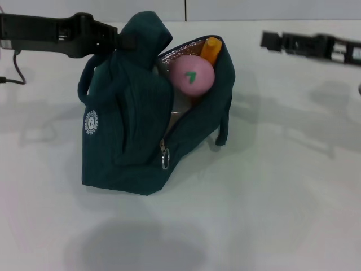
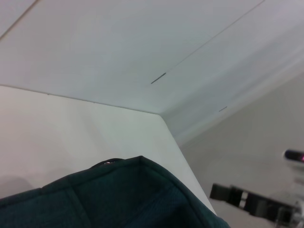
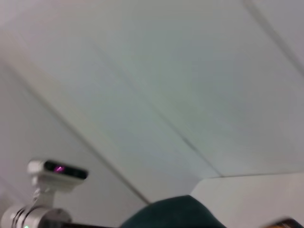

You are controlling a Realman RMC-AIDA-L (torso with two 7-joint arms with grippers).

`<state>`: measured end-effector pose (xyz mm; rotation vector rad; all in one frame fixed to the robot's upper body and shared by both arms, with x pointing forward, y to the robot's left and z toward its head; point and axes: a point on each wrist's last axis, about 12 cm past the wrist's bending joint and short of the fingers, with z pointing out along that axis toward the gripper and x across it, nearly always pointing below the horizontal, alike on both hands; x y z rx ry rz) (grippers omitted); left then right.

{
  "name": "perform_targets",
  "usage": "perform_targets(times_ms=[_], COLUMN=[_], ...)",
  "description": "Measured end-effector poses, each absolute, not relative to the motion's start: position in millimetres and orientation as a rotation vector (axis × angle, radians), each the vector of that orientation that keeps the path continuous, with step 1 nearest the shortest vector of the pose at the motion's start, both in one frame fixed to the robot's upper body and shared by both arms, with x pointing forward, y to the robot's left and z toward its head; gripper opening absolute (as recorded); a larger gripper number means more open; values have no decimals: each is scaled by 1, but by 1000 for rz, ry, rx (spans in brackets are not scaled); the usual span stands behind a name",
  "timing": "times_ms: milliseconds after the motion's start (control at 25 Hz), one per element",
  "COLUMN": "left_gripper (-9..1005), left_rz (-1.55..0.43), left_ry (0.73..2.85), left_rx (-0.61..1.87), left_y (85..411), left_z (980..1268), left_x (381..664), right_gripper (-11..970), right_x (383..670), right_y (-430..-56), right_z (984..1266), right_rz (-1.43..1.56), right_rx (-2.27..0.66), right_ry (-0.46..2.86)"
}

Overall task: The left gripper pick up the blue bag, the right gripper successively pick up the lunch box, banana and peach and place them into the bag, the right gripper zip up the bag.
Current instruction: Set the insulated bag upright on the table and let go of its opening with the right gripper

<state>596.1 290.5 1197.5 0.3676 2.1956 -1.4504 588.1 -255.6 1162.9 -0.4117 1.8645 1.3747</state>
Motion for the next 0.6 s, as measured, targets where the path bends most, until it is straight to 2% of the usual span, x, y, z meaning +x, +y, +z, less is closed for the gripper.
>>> perform_targets(times_ms=[120, 320, 600], left_gripper=[86, 86, 87], left_rz=[-1452, -1458, -1465], left_ry=[2194, 2194, 2188], left_rx=[366, 369, 375], left_y=[291, 289, 286], left_z=[1197, 1195, 1194], left_x=[596, 595, 595], right_gripper=[619, 620, 618], right_x=[576, 570, 576], right_y=[-265, -256, -241], right_z=[1139, 1099, 1090], right_rz=[1431, 1543, 1602], right_rx=[-275, -56, 74], right_ry=[1901, 1989, 1972])
